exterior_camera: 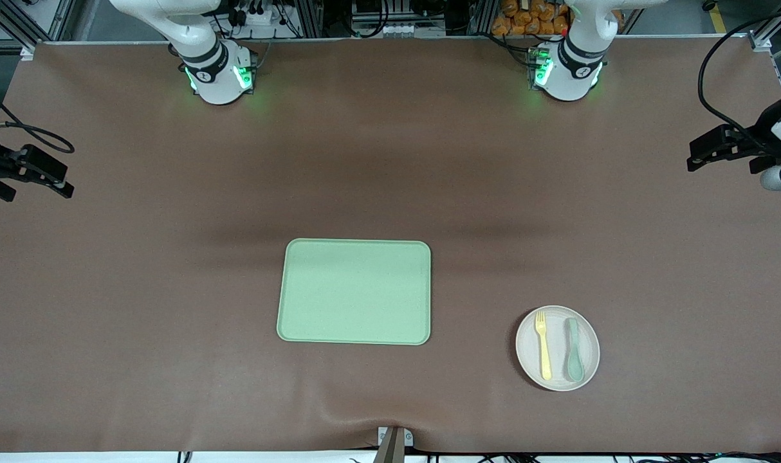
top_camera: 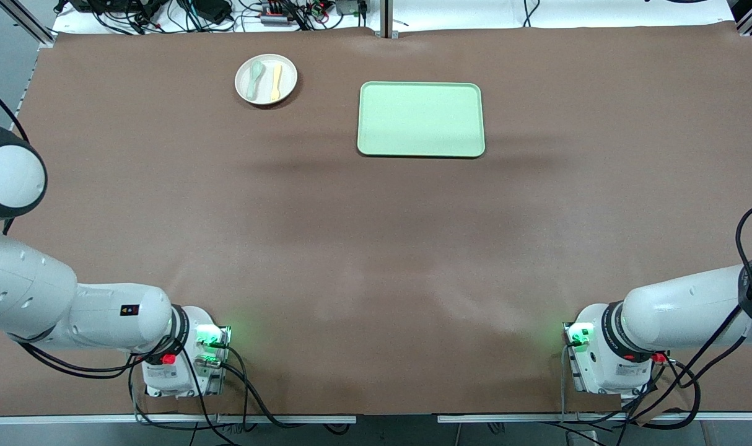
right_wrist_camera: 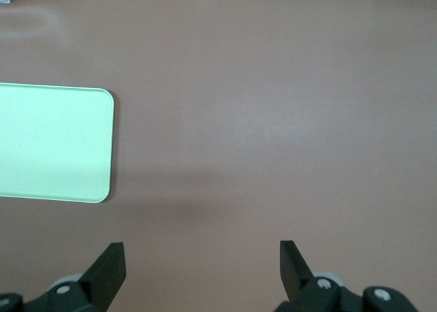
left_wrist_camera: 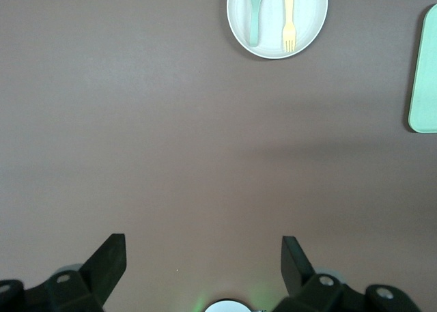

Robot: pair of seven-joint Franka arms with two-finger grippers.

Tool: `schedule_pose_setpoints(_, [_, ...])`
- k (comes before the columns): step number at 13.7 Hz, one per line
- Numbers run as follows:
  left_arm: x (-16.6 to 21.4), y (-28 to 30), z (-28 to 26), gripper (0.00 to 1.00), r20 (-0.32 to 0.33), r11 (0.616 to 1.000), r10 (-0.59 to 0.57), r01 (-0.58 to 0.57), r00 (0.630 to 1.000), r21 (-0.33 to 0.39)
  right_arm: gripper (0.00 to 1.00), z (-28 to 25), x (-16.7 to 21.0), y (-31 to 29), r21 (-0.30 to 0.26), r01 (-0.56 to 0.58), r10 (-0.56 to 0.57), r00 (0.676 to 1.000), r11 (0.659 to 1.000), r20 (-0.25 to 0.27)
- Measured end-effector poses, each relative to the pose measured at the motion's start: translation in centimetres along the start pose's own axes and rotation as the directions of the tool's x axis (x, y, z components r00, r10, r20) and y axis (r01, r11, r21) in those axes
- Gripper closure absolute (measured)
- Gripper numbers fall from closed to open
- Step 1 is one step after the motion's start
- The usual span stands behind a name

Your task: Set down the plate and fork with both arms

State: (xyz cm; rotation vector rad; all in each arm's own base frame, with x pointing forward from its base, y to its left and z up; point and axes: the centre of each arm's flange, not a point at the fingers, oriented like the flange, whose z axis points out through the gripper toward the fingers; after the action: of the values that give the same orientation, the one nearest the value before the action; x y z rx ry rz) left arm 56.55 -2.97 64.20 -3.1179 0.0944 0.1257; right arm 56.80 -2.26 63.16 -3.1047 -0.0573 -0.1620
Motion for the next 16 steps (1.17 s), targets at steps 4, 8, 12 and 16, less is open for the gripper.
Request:
schedule_pose_setpoints(4, [0.5,-0.8,0.6,0.0,0.0,1.0,-0.015,0.015,1.0,-0.001,0.0,0.0,0.0,0.0,0.0,-0.001,0.001,1.0,1.0,0.0])
schedule_pose_setpoints(8, [4.1,-1.5,3.9,0.0,-0.026,0.999,-0.037,0.037,0.999,-0.005,0.0,0.0,0.0,0.2,0.0,-0.003,0.003,1.0,1.0,0.001])
schedule_pose_setpoints(12, [9.2,-1.7,10.3,0.0,-0.046,0.996,-0.089,0.089,0.995,-0.015,0.0,0.0,-0.1,0.3,0.0,-0.004,0.004,1.0,1.0,0.003])
schedule_pose_setpoints(16, [13.6,-3.1,17.2,0.0,-0.074,0.99,-0.133,0.13,0.988,-0.05,0.0,0.1,-0.1,0.3,0.0,-0.005,0.005,1.0,1.0,0.006])
